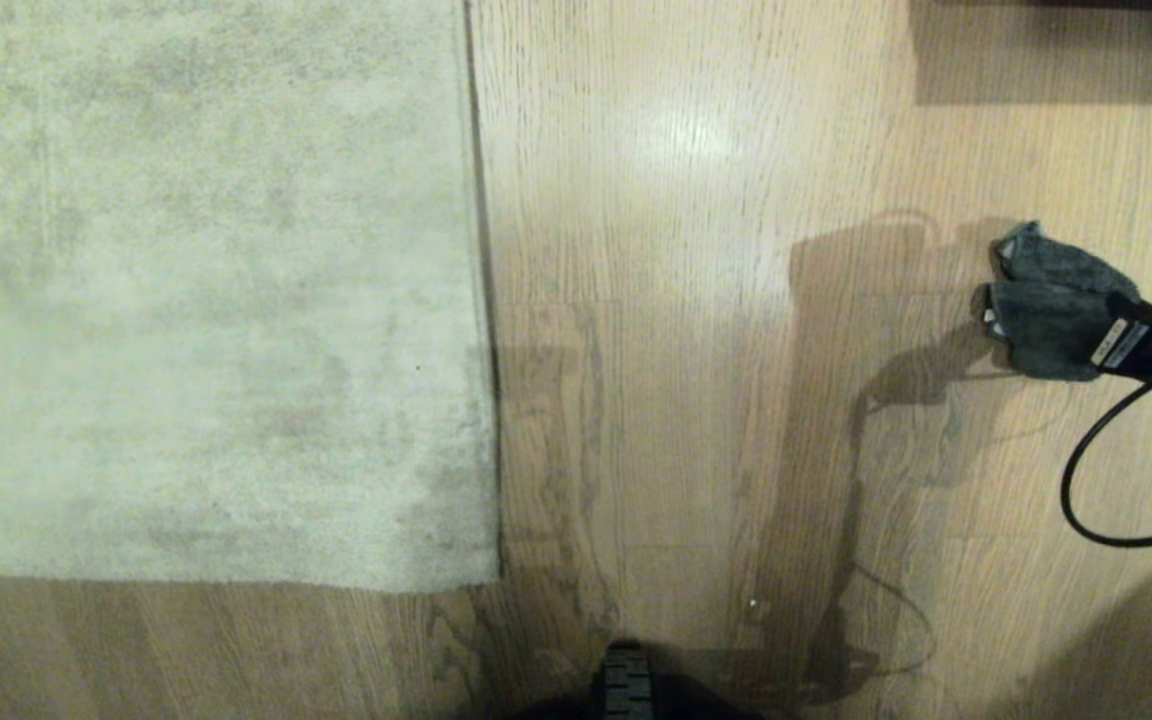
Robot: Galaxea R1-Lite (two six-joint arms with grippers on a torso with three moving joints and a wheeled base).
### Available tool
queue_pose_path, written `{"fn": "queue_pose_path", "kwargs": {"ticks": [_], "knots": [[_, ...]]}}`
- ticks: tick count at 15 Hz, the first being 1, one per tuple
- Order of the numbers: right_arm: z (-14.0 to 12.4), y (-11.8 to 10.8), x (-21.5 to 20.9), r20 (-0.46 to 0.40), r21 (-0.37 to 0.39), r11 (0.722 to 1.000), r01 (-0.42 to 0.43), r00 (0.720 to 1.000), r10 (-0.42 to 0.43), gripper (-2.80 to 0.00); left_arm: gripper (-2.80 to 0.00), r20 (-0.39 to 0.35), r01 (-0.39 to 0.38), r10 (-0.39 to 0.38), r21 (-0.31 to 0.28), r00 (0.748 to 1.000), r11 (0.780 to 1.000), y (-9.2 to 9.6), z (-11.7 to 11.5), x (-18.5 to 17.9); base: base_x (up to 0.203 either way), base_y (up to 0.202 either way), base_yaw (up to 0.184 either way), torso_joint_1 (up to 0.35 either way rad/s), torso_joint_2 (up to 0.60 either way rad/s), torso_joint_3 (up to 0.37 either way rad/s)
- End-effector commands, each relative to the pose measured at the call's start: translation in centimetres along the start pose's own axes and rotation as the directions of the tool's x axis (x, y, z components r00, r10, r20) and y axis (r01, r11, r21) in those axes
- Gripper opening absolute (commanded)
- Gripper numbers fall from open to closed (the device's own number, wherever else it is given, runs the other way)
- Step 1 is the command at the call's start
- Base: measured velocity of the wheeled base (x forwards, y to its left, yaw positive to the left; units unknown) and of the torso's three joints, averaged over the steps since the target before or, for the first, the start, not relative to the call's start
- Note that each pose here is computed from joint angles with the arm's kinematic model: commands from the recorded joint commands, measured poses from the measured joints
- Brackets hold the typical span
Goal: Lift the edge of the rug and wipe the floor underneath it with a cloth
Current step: Put down the rag
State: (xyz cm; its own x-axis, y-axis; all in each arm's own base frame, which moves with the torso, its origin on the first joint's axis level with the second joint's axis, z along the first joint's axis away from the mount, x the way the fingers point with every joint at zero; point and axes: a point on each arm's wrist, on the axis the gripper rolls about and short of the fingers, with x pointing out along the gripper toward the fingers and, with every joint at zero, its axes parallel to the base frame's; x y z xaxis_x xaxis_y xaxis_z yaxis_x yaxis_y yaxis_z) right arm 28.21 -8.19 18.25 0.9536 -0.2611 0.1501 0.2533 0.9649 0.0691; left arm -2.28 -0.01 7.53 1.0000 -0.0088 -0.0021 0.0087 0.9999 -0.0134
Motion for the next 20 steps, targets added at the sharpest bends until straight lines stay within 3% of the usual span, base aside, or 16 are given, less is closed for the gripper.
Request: {"fn": "queue_pose_path", "kwargs": {"ticks": [1,4,5,20], "knots": [[-0.2,-0.6,0.6,0.005,-0.014,1.0,0.016,1.0,-0.016,-2.8,-2.8,-0.001,0.0,0.0,0.0,1.0,1.0,0.0,0.0,0.0,0.0,0.0,0.0,0.0,0.0,0.0],[-0.3,-0.8,0.7,0.006,-0.023,0.999,0.023,1.0,-0.023,-2.8,-2.8,-0.001,0.0,0.0,0.0,1.0,1.0,0.0,0.0,0.0,0.0,0.0,0.0,0.0,0.0,0.0],[-0.3,-0.8,0.7,0.006,-0.023,0.999,0.023,1.0,-0.023,0.0,-2.8,-0.001,0.001,-0.001,0.0,1.0,1.0,0.0,0.0,0.0,0.0,0.0,0.0,0.0,0.0,0.0],[1.9,-1.0,-2.2,0.059,-0.029,0.999,0.043,0.997,-0.041,0.0,-2.8,-0.001,0.002,-0.002,0.0,1.0,1.0,0.0,0.0,0.0,0.0,0.0,0.0,0.0,0.0,0.0]]}}
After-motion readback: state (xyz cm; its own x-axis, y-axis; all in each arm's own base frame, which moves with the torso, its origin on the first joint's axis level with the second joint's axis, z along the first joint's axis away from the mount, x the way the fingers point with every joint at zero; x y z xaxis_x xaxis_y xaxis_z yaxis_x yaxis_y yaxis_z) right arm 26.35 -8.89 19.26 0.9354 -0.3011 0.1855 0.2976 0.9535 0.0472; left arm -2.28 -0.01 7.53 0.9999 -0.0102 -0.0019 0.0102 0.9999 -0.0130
